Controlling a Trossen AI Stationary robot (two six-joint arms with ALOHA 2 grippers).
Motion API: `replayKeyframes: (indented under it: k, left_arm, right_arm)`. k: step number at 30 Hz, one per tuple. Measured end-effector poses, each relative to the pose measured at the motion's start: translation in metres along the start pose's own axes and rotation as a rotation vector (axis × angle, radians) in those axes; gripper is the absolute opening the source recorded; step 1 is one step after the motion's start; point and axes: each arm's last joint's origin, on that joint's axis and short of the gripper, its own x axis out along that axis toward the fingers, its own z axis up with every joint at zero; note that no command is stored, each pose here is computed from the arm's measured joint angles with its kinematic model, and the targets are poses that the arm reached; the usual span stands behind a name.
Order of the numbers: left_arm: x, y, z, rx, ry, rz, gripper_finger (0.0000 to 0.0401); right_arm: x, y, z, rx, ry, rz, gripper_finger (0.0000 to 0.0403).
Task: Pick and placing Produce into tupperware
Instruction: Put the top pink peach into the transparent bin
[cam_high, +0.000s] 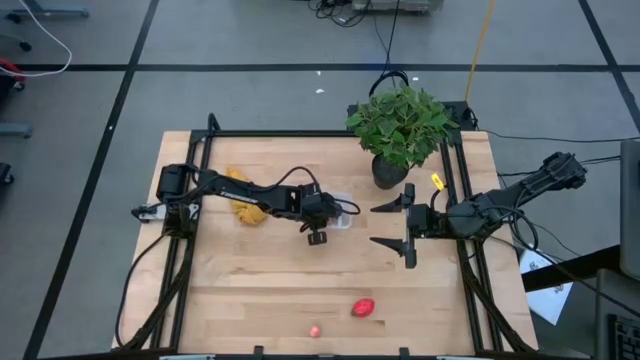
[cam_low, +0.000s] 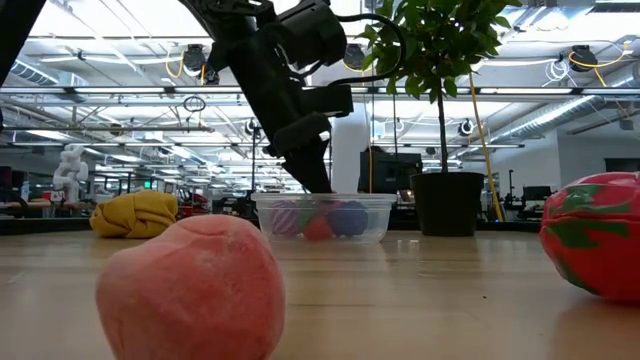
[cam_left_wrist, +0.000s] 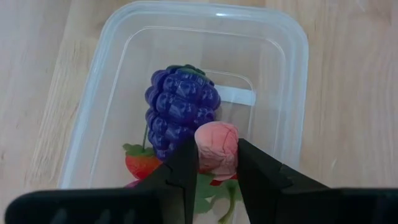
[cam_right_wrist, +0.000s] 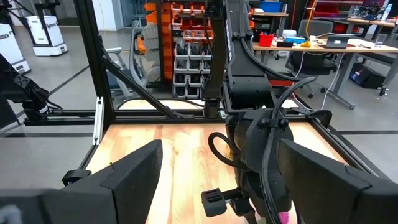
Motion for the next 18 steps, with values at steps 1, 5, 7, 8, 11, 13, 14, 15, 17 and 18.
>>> replayKeyframes:
  k: [1, 5, 7, 8, 11, 13, 14, 15, 17, 18]
  left_arm:
    - [0.0000, 0.0000, 0.0000, 0.000, 0.000, 0.000, 0.0095]
    - [0.0000, 0.0000, 0.0000, -0.002, 0.000, 0.000, 0.0095]
    - [0.0000, 0.0000, 0.0000, -0.005, 0.000, 0.000, 0.0095]
    - [0.0000, 0.0000, 0.0001, -0.011, -0.001, 0.000, 0.0095]
    - [0.0000, 0.0000, 0.0001, -0.011, -0.001, 0.000, 0.0095]
    - [0.0000, 0.0000, 0.0000, -0.010, 0.000, 0.000, 0.0095]
    - [0.0000, 0.0000, -0.0001, -0.010, 0.001, 0.000, 0.0095]
    - [0.0000, 0.0000, -0.0003, -0.010, 0.003, 0.000, 0.0095]
    - [0.0000, 0.0000, -0.0003, -0.010, 0.003, 0.000, 0.0095]
    - [0.0000, 0.0000, -0.0003, -0.010, 0.003, 0.000, 0.0096]
  right_arm:
    - [0.0000, 0.0000, 0.0000, 0.000, 0.000, 0.000, 0.0309]
    - [0.0000, 0.0000, 0.0000, 0.000, 0.000, 0.000, 0.0309]
    - [0.0000, 0.0000, 0.0000, 0.000, 0.000, 0.000, 0.0309]
    - [0.0000, 0.0000, 0.0000, 0.000, 0.000, 0.000, 0.0309]
    - [0.0000, 0.0000, 0.0000, 0.000, 0.000, 0.000, 0.0309]
    - [0.0000, 0.0000, 0.0000, 0.000, 0.000, 0.000, 0.0309]
    - [0.0000, 0.0000, 0.0000, 0.000, 0.000, 0.000, 0.0309]
    - [0.0000, 0.0000, 0.0000, 0.000, 0.000, 0.000, 0.0309]
    - [0.0000, 0.0000, 0.0000, 0.000, 0.000, 0.000, 0.0309]
    - [0.0000, 0.0000, 0.0000, 0.000, 0.000, 0.000, 0.0309]
